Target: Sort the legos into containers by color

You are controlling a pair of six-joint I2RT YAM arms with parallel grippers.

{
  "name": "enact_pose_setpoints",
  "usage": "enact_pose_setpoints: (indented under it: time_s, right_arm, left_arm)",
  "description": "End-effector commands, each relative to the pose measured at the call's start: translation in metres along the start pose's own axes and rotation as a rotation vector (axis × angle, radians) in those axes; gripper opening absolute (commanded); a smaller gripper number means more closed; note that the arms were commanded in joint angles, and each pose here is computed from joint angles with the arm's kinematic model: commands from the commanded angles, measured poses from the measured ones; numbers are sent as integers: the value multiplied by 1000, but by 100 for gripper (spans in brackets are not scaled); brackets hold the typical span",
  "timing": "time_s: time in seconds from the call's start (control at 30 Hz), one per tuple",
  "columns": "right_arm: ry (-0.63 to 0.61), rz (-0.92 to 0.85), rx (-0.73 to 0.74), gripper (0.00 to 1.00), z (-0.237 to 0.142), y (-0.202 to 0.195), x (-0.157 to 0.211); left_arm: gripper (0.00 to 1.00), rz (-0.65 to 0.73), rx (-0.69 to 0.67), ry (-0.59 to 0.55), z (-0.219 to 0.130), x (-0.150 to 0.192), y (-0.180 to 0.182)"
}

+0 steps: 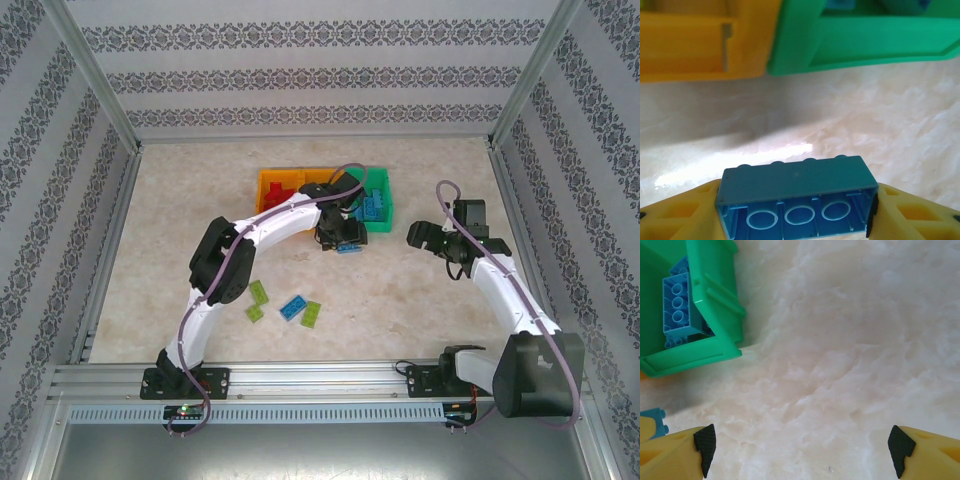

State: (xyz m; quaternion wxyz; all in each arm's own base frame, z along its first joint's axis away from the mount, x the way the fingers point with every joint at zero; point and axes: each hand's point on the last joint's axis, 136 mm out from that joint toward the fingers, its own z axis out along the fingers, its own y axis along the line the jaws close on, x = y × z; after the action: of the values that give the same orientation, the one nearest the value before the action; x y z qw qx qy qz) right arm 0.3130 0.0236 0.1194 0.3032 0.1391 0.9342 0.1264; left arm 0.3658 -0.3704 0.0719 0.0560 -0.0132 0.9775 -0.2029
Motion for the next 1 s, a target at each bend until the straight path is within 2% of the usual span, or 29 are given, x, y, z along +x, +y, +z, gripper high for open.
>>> enact_pose_setpoints:
  time_s: [0.0,0.33,0.6,0.97]
  right_arm:
    - [33,21,-22,92,-3,-2,14]
    - [48,34,-20,92,-7,-7,35]
    - [66,60,-61,91,-6,-2,44]
    - [62,74,-70,91,-7,-2,47]
  left_arm:
    - [52,61,35,-9,-2,-4,-18]
    - [52,76,91,-81,-6,-35,-40]
    - [52,23,155,-180,-21,-73,-51]
    - [53,-63,227,-295,-23,-121,-59]
